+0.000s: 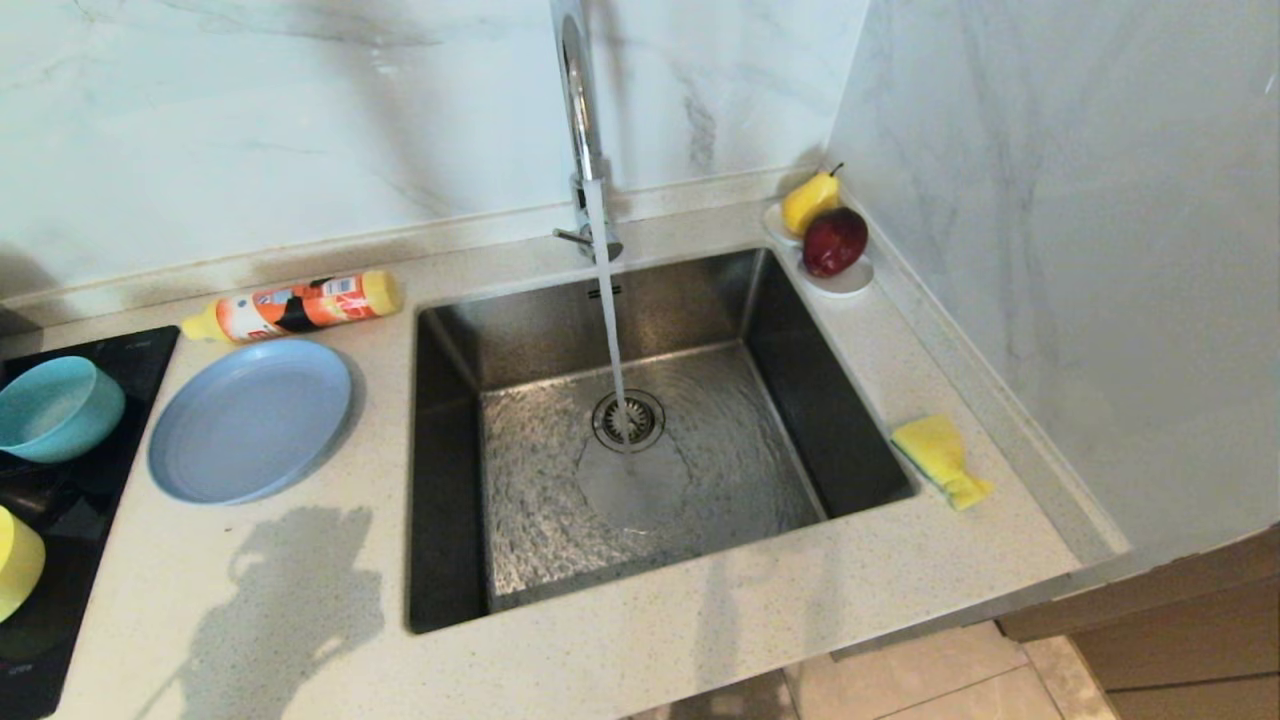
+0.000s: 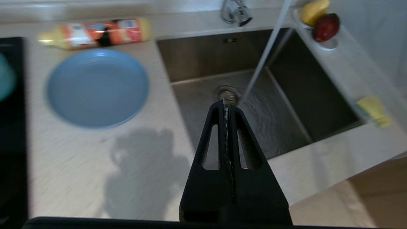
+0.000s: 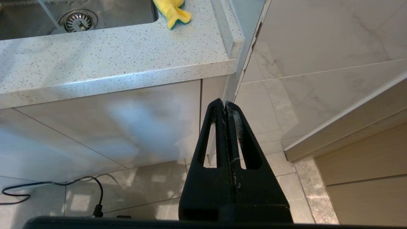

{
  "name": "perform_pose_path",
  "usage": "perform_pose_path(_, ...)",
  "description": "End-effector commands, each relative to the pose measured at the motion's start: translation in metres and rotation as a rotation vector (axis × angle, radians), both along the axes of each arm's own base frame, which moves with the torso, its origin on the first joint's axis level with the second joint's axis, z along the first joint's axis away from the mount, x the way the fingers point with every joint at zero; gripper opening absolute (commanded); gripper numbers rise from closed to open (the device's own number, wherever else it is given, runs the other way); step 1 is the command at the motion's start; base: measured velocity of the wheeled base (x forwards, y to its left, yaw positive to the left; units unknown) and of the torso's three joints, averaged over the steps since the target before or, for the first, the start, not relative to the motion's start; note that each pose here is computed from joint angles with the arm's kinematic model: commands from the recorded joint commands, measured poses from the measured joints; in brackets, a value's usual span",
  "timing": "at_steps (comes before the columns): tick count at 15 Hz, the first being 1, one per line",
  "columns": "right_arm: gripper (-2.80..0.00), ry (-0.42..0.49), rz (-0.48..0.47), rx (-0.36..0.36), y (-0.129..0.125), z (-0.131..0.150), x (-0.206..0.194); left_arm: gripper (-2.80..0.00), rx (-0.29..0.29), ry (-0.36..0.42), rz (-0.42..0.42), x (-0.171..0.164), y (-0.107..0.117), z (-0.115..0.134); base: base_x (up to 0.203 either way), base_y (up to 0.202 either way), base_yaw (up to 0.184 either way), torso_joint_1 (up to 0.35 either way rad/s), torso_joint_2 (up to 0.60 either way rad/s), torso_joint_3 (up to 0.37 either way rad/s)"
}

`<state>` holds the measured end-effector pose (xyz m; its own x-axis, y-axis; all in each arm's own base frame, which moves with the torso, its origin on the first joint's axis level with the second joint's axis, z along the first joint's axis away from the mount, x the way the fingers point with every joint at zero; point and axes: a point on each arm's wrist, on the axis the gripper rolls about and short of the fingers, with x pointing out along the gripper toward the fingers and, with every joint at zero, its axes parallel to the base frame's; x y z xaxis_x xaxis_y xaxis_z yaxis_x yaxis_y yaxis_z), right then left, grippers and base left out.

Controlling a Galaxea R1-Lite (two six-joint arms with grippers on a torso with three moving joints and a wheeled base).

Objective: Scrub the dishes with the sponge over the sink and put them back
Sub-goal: Turn off the faucet

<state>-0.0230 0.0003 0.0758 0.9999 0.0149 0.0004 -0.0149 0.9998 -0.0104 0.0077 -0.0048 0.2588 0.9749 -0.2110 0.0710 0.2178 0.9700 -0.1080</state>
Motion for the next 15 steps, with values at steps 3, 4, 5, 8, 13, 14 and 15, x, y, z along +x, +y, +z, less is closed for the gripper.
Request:
perform_pose_path(3, -2.80, 0.002, 0.000, 0.000, 0.000, 0.000, 0.000, -2.80, -0.132, 0.308, -0.091, 0.154, -0.006, 0.046, 0.000, 0.000, 0.000, 0.000, 0.00, 0.000)
perform_pose_path(4, -2.80, 0.002, 0.000, 0.000, 0.000, 0.000, 0.000, -2.80, -0.172, 0.346, -0.116, 0.184, -0.010, 0.051, 0.000, 0.000, 0.000, 0.000, 0.00, 0.000)
perform_pose_path(5, -2.80, 0.002, 0.000, 0.000, 0.000, 0.000, 0.000, -2.80, -0.198, 0.376, -0.138, 0.207, -0.015, 0.051, 0.000, 0.000, 0.000, 0.000, 0.00, 0.000)
perform_pose_path(8, -2.80, 0.002, 0.000, 0.000, 0.000, 0.000, 0.000, -2.80, -0.296, 0.471, -0.221, 0.272, -0.033, 0.044, 0.000, 0.000, 0.000, 0.000, 0.00, 0.000)
perform_pose_path(13, -2.80, 0.002, 0.000, 0.000, 0.000, 0.000, 0.000, -2.80, -0.386, 0.601, -0.327, 0.316, -0.058, 0.013, 0.000, 0.000, 0.000, 0.000, 0.00, 0.000)
perform_pose_path(14, -2.80, 0.002, 0.000, 0.000, 0.000, 0.000, 0.000, -2.80, -0.386, 0.615, -0.326, 0.322, -0.059, 0.007, 0.000, 0.000, 0.000, 0.000, 0.00, 0.000)
perform_pose_path(15, -2.80, 0.002, 0.000, 0.000, 0.000, 0.000, 0.000, -2.80, -0.390, 0.627, -0.325, 0.327, -0.061, 0.002, 0.000, 0.000, 0.000, 0.000, 0.00, 0.000)
